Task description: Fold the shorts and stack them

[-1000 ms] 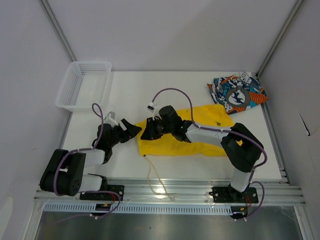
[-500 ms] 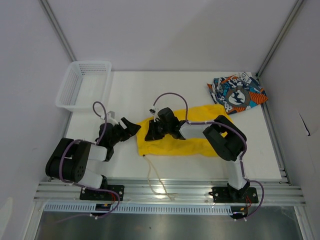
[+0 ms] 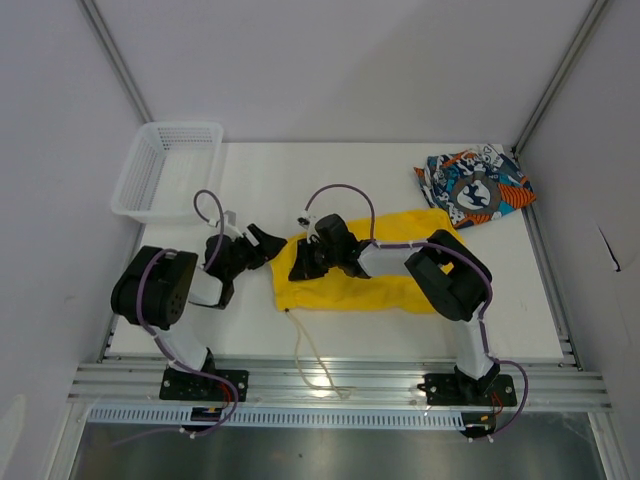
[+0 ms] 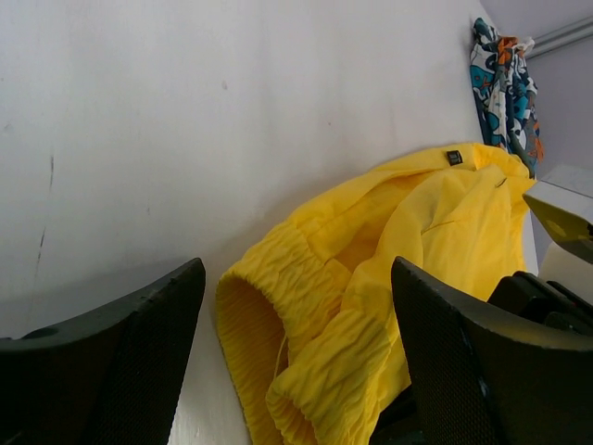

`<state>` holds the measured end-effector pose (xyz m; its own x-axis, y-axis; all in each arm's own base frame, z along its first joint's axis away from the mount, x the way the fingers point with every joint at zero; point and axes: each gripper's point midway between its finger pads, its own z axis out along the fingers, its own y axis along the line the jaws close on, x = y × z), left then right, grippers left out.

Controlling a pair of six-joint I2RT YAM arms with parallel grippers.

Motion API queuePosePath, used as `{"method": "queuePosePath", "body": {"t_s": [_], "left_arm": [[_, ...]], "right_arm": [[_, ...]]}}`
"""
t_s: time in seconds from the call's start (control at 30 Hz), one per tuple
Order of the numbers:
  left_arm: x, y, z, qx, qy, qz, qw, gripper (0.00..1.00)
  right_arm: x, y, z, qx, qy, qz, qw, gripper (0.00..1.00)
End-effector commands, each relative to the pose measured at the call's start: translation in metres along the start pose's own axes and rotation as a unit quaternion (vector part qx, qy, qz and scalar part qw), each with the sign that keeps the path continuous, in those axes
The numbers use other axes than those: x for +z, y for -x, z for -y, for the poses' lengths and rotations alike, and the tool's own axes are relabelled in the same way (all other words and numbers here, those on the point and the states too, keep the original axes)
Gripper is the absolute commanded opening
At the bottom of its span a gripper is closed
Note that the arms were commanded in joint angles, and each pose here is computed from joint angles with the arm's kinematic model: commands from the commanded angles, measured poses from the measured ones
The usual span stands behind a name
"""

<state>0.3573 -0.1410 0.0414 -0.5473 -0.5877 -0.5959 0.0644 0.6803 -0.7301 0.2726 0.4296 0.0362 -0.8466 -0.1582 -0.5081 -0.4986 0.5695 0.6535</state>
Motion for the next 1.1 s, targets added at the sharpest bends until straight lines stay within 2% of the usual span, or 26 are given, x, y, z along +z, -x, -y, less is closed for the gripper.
{"method": "queuePosePath", "body": {"t_s": [0.0, 0.1, 0.47, 0.73, 1.07], "left_arm": [[0.007, 0.004, 0.003, 0.022, -0.016, 0.009, 1.0, 0.84], [0.012, 0.009, 0.006, 0.03, -0.022, 0.011, 0.999, 0.83], [0.004, -0.019, 0.015, 0.013, -0.085, -0.025, 0.996, 0.74], [-0.009, -0.025, 0.021, 0.019, -0.105, -0.026, 0.994, 0.8], [-0.028, -0.02, 0.036, -0.004, -0.16, -0.024, 0.987, 0.82]], "right_arm": [[-0.003, -0.015, 0.01, -0.005, -0.013, -0.025, 1.0, 0.1], [-0.003, -0.015, 0.009, -0.003, -0.008, -0.025, 1.0, 0.1], [-0.002, -0.012, 0.024, 0.03, -0.024, -0.013, 0.999, 0.07], [0.0, -0.012, 0.031, 0.044, -0.023, -0.013, 0.999, 0.07], [0.002, -0.013, 0.043, 0.069, -0.03, -0.011, 0.997, 0.06]]}}
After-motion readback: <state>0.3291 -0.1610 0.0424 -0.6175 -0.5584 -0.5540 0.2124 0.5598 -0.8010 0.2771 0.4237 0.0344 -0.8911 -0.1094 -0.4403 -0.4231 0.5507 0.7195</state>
